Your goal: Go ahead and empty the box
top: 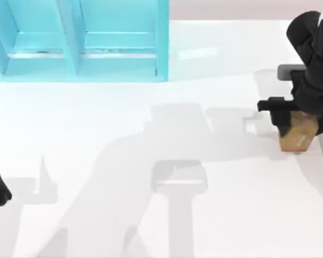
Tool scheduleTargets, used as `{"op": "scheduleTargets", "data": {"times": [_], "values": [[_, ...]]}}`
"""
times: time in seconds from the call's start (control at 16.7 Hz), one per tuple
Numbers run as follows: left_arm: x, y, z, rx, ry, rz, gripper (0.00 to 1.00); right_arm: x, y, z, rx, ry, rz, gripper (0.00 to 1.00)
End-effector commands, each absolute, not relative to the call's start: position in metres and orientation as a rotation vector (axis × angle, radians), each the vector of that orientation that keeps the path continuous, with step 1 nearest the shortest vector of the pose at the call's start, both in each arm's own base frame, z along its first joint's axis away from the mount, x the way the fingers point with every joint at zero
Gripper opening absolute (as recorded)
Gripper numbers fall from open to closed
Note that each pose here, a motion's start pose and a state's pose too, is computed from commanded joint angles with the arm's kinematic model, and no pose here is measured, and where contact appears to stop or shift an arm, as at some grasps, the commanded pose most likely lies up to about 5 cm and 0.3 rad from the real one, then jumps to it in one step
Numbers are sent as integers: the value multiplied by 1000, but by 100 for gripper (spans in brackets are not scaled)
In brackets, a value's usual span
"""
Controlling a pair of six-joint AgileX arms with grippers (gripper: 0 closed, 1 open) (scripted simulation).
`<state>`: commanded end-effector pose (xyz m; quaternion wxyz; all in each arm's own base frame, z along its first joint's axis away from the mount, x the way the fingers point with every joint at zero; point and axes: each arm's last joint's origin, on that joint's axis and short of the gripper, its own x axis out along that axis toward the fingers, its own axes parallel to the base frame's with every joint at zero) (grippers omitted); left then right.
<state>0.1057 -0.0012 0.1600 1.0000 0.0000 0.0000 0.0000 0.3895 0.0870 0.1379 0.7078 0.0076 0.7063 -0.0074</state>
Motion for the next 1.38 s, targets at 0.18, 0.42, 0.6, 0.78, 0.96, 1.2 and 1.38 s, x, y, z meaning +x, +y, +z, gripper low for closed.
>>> {"op": "scheduleTargets", "data": {"times": [0.18, 0.42, 0.6, 0.78, 0.96, 1.2, 1.38], "values": [[106, -1, 160, 0, 0, 0, 100, 390, 87, 138, 17, 1569, -16, 23], [106, -1, 160, 0, 0, 0, 100, 390, 87, 138, 17, 1569, -16, 53], [106, -1, 160, 0, 0, 0, 100, 390, 87, 138, 17, 1569, -16, 75], [106, -1, 160, 0, 0, 0, 100, 390, 87, 138, 17, 1569, -16, 98], [106, -1, 160, 0, 0, 0, 100, 390, 87, 138, 17, 1569, -16, 100], [106, -1, 160, 0, 0, 0, 100, 390, 87, 138, 17, 1569, -16, 100], [106, -1, 160, 0, 0, 0, 100, 390, 86, 139, 18, 1567, -17, 100]]}}
